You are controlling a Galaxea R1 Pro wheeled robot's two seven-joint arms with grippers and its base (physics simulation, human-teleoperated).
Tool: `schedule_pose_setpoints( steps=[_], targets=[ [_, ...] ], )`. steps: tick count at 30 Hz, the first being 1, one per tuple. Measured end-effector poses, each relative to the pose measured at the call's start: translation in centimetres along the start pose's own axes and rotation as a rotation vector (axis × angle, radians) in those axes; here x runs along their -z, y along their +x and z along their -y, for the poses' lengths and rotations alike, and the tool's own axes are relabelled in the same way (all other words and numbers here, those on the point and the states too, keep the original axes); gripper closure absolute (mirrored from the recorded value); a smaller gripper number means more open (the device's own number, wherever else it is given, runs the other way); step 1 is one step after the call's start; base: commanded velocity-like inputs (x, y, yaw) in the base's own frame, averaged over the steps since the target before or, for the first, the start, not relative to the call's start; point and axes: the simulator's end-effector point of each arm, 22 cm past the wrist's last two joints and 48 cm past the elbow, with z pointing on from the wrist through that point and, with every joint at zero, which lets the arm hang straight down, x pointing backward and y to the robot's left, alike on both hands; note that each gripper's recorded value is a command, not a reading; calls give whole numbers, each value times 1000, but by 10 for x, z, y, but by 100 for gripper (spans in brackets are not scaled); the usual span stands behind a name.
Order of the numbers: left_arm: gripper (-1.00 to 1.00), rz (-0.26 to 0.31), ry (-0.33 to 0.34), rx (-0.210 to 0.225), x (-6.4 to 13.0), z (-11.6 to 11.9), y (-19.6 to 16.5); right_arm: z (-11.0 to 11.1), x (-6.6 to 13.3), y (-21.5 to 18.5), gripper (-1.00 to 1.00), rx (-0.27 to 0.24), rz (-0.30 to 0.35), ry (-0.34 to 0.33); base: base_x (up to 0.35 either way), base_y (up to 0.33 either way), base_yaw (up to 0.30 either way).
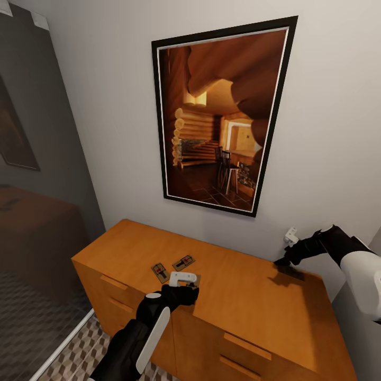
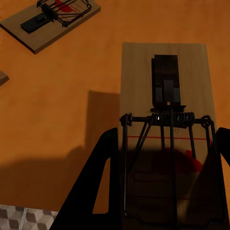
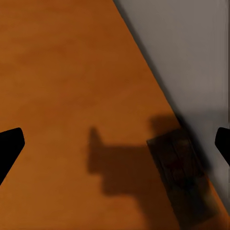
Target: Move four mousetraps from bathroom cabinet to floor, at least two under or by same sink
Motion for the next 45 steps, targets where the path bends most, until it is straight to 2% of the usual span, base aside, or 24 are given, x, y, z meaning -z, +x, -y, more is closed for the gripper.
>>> schedule_pose_setpoints(
  steps=[9,23,33,38,45],
  targets=[
    [100,4,1,5,0,-1,-1,3,-2,3,-100,-3,-6,19,0,0,0],
    [100,3,5,8,0,0,-1,4,-3,15,-100,13,-52,23,0,0,0],
    [100,-3,7,7,0,1,0,29,19,50,-100,-29,-84,60,0,0,0],
    [100,-6,7,5,0,1,1,30,21,67,-100,-56,-103,51,0,0,0],
    [100,-4,5,6,0,0,1,34,26,75,-100,-65,-105,56,0,0,0]
  ],
)
